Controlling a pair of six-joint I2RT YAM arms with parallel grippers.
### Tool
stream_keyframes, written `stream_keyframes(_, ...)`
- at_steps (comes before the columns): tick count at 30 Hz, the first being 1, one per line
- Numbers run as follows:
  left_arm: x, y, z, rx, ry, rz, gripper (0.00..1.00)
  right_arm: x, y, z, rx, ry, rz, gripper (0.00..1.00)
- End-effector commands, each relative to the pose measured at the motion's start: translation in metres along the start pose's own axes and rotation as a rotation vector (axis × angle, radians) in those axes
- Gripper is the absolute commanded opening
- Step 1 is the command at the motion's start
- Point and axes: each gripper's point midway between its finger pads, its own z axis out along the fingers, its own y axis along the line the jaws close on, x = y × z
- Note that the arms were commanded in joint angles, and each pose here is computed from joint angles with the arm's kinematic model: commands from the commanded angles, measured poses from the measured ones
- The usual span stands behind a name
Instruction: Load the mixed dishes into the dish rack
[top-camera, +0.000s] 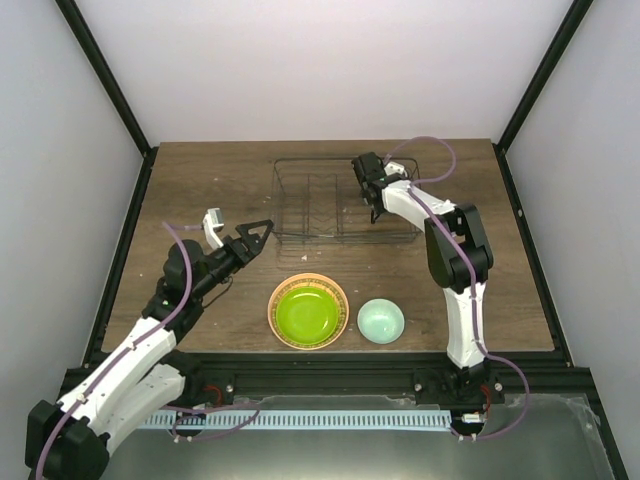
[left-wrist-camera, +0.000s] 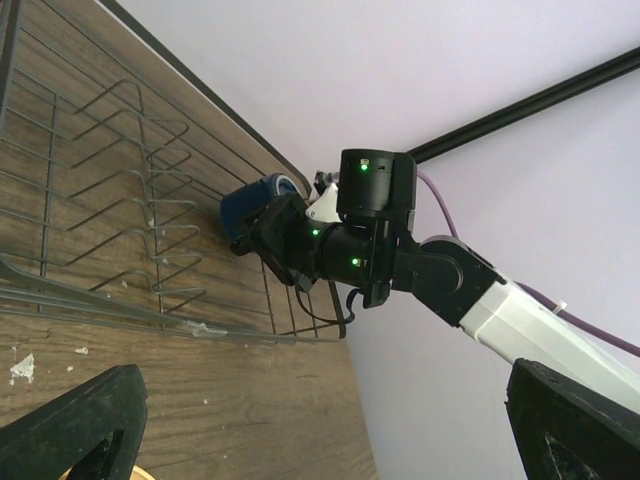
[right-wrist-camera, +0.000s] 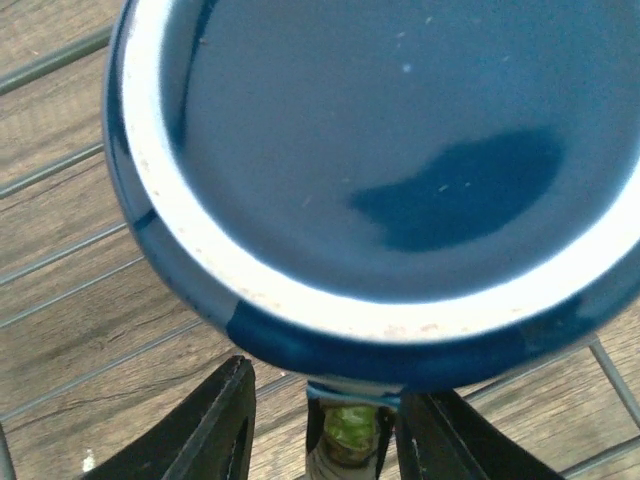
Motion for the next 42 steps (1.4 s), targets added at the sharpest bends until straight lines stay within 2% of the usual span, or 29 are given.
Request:
stream_keyframes(1,-0.007,-0.012,0.0,0.031,-0.012,0.025,1.0,-0.019,0.019,-0.008,-0.056,-0.053,0.016,0.41)
stream_keyframes(16,-0.008,-0.014,-0.008,0.033,-0.024,0.032,1.0,0.0,0.054,-0.028,-0.126,-0.044,-0.024,0.44)
stream_keyframes(32,-0.01,-0.012,-0.011,0.019,-0.035,0.042,1.0,-0.005,0.059,-0.019,-0.094,-0.06,-0.066,0.46)
stream_keyframes(42,-0.014,-0.008,-0.016,-0.06,-0.028,0.138,1.0,0.001,0.049,-0.053,-0.109,-0.078,-0.119,0.46)
